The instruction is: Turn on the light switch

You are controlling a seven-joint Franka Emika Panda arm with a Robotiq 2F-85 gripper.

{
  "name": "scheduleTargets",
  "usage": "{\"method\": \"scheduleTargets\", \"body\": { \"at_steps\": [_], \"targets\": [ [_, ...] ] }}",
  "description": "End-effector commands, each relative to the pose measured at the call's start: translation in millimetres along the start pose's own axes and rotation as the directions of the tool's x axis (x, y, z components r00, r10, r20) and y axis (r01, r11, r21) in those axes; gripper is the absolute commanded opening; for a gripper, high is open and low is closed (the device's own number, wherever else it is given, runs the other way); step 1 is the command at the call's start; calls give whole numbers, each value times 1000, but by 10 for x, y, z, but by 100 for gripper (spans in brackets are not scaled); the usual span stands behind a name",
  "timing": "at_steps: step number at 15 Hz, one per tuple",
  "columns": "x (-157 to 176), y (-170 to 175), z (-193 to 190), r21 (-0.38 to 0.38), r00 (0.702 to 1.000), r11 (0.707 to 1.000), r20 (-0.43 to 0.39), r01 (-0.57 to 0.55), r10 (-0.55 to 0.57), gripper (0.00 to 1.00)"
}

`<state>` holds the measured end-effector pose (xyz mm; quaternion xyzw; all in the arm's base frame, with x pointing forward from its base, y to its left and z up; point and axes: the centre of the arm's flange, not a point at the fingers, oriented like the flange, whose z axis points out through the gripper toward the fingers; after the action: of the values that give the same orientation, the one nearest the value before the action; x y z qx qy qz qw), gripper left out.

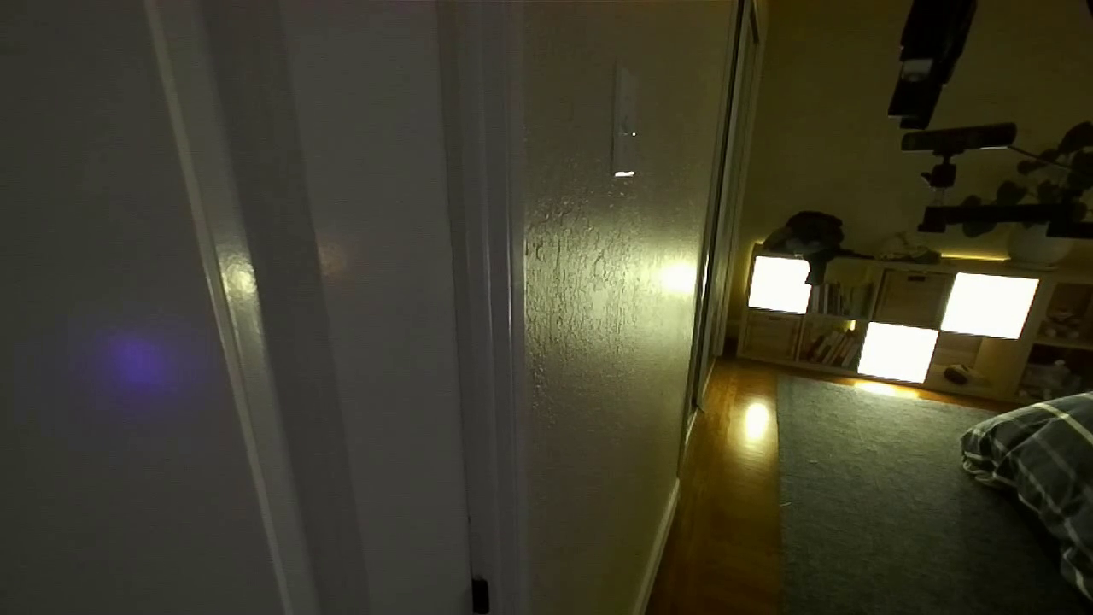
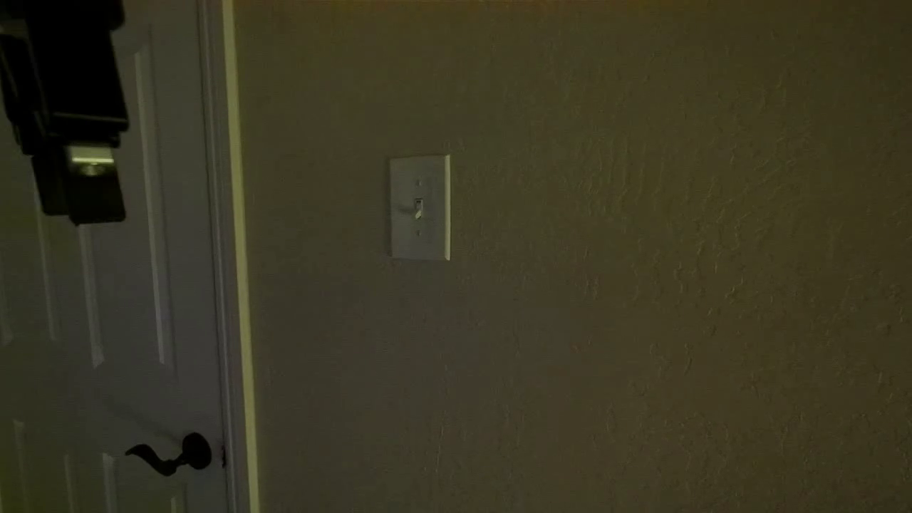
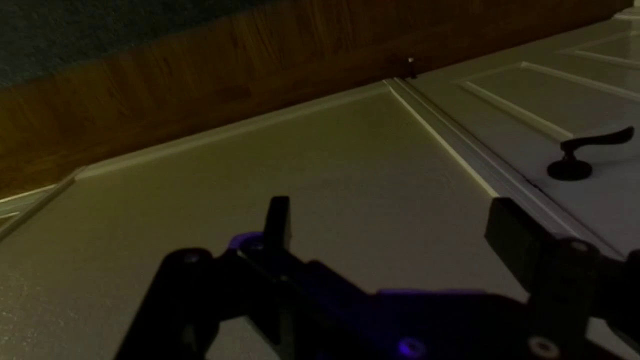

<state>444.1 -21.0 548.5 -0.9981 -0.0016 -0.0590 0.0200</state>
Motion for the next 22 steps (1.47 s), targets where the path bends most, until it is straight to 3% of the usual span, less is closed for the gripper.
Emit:
{"method": "scheduleTargets", "body": {
  "at_steps": [1, 10, 22],
  "targets": [
    [26, 9, -35, 7, 1000, 1000, -14, 2, -2, 100],
    [151, -18, 31, 14, 997, 999, -66, 30, -29, 100],
    [1068, -68, 651, -11, 960, 994, -258, 112, -111, 100]
  ]
}}
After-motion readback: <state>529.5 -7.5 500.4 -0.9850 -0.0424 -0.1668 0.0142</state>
